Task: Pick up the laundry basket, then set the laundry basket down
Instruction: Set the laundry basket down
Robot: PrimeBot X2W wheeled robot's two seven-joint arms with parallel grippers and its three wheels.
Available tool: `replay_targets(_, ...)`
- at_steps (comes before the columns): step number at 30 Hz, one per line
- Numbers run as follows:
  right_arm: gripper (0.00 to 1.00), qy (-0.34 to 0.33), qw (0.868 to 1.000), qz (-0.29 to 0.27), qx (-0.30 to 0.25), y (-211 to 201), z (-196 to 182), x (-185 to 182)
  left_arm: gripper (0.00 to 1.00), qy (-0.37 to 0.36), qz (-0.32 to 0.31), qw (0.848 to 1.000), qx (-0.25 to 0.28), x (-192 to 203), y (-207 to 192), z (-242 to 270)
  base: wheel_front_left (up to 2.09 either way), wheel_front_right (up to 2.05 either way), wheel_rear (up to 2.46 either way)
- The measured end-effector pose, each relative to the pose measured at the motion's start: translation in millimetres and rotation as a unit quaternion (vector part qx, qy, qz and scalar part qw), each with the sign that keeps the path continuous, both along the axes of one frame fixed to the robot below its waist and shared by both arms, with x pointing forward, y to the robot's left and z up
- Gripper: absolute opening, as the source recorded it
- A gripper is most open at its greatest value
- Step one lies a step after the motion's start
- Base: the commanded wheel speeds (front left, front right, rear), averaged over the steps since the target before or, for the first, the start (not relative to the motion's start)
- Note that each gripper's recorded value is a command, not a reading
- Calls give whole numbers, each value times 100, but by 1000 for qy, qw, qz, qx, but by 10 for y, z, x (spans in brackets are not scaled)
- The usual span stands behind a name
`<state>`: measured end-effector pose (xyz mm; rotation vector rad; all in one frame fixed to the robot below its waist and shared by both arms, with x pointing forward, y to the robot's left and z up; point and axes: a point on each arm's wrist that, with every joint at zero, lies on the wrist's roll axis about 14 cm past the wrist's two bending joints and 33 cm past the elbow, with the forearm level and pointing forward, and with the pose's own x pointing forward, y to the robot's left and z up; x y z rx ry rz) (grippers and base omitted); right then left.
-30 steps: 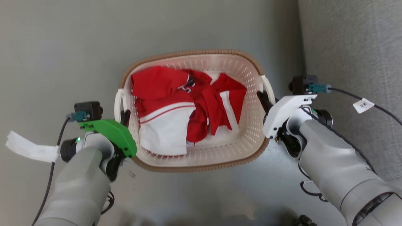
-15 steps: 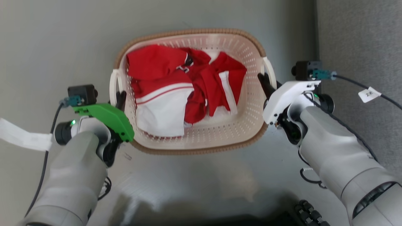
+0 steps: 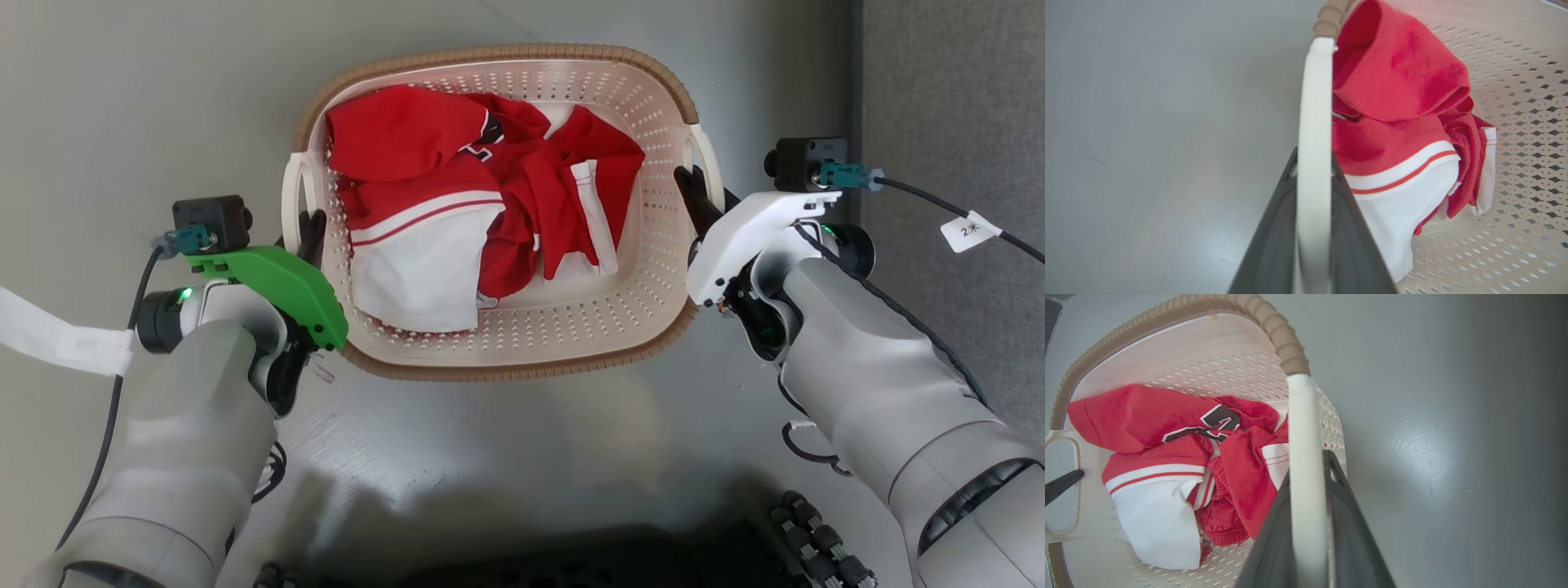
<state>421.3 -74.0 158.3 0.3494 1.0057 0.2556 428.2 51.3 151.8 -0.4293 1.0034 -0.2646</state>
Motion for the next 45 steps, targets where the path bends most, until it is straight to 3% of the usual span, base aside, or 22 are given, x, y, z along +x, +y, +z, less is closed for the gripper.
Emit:
replay_targets(24,0,4,1000,-8,3,16,-176,53,0,-8,-6,1000,9,85,35,-153,0,0,0)
replay_targets(25,5,4,1000,-8,2,11,-181,51,0,-8,-6,1000,9,86,37,-155,0,0,0)
replay_targets(26,30,4,1000,-8,2,9,-185,52,0,-10,-5,1000,9,90,38,-154,0,0,0)
replay_targets(27,94,5,1000,-10,0,-4,-193,52,0,-10,-5,1000,9,89,37,-155,0,0,0)
replay_targets(28,100,7,1000,-12,0,-13,-197,50,37,-9,-5,1000,9,84,40,-159,0,0,0)
replay_targets(29,100,9,1000,-14,4,-8,-199,42,100,-7,-5,1000,10,77,45,-165,0,0,0)
replay_targets(45,100,6,1000,-20,-2,-48,-158,65,100,-6,-5,1000,20,67,99,-136,0,0,0)
